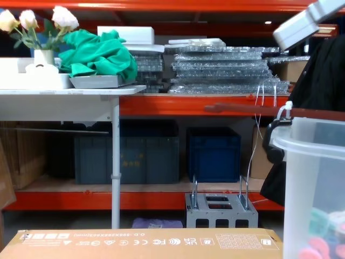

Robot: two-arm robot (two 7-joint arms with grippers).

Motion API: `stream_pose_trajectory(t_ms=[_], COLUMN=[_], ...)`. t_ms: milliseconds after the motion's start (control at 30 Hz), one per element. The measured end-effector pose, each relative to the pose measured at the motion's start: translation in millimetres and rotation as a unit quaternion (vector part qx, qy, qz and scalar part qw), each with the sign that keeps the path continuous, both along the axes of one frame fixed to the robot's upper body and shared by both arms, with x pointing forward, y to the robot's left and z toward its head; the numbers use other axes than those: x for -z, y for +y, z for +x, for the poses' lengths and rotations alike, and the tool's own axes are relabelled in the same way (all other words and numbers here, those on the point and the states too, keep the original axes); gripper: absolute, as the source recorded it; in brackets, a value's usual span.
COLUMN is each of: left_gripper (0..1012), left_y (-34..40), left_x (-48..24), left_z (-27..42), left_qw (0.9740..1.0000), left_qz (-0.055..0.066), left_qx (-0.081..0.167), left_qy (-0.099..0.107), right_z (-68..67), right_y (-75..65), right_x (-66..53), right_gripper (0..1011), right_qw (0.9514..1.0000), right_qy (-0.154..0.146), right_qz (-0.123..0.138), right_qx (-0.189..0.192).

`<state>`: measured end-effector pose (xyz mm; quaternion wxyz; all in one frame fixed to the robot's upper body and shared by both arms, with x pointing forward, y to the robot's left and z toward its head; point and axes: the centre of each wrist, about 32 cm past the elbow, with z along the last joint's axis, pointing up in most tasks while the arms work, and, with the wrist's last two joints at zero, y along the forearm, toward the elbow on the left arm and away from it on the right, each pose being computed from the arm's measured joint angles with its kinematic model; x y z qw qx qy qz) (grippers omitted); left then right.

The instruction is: Use one hand to grasp the basket and place it at the designated location.

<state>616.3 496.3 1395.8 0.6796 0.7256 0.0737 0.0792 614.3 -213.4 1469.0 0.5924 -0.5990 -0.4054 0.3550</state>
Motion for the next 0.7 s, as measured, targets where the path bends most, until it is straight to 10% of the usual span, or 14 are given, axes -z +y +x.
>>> stream_pose_trajectory(t_ms=[700], left_gripper=[0], left_y=[0.0], left_x=[0.0], left_z=[0.0], left_qw=[1.0], left_qz=[0.0], left_qx=[0.0], left_qy=[0.0], right_z=[-55.0], right_y=[69.5], right_x=[12.3], right_gripper=[1], right_qw=[0.9862], right_qy=[-0.024], right_qz=[-0.016], right_qx=[-0.163])
